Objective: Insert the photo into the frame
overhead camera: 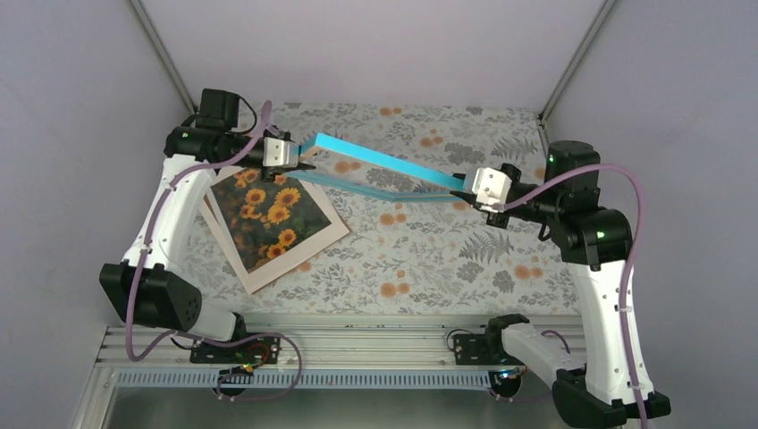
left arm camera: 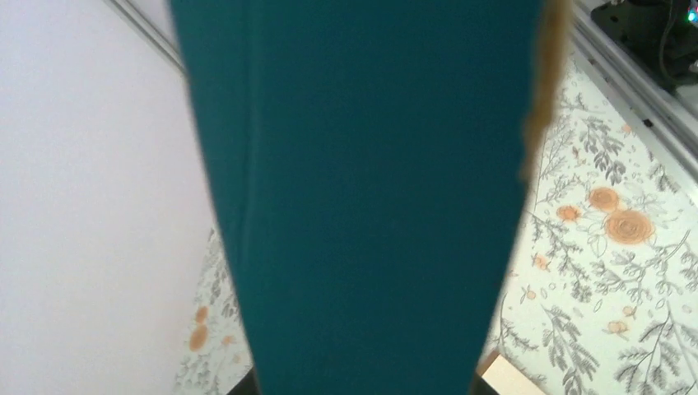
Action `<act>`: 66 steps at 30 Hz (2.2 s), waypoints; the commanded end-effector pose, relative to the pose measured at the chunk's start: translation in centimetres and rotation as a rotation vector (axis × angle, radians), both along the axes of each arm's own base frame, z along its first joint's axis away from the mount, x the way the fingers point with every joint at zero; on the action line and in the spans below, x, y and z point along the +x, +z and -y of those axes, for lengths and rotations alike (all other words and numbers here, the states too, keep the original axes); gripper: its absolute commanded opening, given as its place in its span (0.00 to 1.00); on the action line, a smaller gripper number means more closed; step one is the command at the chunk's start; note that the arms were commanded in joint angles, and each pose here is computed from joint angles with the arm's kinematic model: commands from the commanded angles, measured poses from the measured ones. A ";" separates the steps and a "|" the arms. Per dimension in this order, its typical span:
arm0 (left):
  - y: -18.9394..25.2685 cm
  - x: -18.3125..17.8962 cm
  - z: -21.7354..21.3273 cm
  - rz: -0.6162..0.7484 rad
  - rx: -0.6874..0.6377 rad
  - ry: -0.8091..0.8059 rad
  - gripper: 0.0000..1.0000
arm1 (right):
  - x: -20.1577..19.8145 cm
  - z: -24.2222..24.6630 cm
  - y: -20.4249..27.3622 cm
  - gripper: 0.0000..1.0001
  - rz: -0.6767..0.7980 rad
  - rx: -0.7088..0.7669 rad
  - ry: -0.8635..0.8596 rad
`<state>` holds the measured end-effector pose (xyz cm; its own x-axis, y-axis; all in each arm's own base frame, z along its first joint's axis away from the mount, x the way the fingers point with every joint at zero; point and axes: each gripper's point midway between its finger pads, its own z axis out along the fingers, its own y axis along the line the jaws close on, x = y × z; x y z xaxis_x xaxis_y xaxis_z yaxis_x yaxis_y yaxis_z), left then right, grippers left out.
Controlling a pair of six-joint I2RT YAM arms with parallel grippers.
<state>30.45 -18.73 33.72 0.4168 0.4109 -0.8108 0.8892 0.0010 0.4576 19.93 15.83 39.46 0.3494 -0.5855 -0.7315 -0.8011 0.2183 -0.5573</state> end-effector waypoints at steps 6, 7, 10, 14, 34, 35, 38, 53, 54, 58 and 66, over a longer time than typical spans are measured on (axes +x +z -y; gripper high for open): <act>0.8 -0.3 0.0 -0.298 -0.128 0.063 0.02 | 0.8 -0.6 6.2 0.97 0.186 0.176 -0.032; 1.1 0.4 0.1 -0.353 -0.154 0.083 0.02 | 0.8 -0.6 7.1 1.00 0.189 0.205 -0.040; 1.5 2.0 0.5 -0.526 -0.228 0.115 0.02 | 0.9 -0.4 9.7 1.00 0.183 0.306 -0.075; 1.9 3.3 0.8 -0.699 -0.312 0.164 0.02 | 1.2 -0.3 12.1 1.00 0.133 0.407 -0.105; -13.9 8.2 6.6 -1.320 -0.243 0.494 0.02 | 11.1 5.7 -10.2 0.85 -1.010 0.549 -0.424; -14.7 8.6 6.8 -1.326 -0.234 0.505 0.03 | 11.3 6.7 -11.9 0.83 -1.063 0.563 -0.451; -16.8 9.2 7.6 -1.351 -0.214 0.523 0.02 | 11.8 9.6 -16.8 0.80 -1.167 0.590 -0.565; -30.3 12.0 7.2 -1.445 -0.034 0.842 0.11 | 13.9 15.7 -33.3 0.68 -1.502 0.595 -0.914; -30.8 12.0 6.9 -1.440 -0.021 0.863 0.15 | 13.7 15.7 -34.1 0.68 -1.517 0.590 -0.927; -32.2 12.1 5.6 -1.397 0.029 0.954 0.26 | 13.3 15.7 -36.0 0.67 -1.549 0.575 -0.963; -34.2 10.7 2.0 -1.281 0.203 1.112 0.58 | 13.3 15.6 -36.8 0.67 -1.571 0.578 -0.968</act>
